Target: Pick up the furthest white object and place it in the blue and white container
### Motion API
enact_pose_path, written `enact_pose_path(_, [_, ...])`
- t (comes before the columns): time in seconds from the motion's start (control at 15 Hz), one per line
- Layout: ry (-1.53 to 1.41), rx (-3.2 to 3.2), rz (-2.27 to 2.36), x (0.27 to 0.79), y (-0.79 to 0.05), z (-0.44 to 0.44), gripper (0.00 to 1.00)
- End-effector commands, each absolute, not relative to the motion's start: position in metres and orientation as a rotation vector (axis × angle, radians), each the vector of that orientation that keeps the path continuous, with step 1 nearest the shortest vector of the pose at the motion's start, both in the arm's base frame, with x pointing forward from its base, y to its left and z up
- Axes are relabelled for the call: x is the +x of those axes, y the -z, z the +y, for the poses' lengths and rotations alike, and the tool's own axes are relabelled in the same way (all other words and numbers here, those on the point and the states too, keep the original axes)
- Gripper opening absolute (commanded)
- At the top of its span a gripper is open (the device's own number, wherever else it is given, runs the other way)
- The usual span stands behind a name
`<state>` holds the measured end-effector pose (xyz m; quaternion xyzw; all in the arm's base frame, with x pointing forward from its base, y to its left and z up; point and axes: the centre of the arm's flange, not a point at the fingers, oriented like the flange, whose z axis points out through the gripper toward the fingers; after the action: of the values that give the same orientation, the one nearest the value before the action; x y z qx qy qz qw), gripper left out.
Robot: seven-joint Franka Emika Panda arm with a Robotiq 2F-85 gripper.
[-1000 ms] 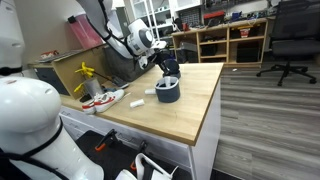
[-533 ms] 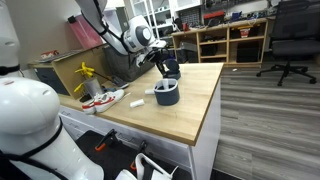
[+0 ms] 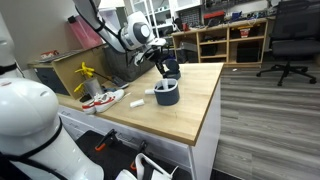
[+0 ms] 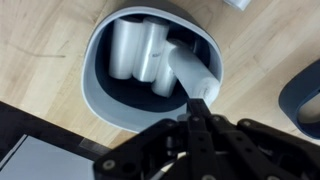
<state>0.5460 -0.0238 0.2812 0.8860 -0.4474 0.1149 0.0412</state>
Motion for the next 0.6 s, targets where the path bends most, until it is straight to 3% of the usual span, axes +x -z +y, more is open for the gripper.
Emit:
enact_pose_path(0.0, [-0.296, 2.698, -1.344, 0.525, -0.279, -0.026, 0.00])
enact_pose_path(0.53, [-0.216, 2.673, -1.351, 0.517, -0.268, -0.039, 0.00])
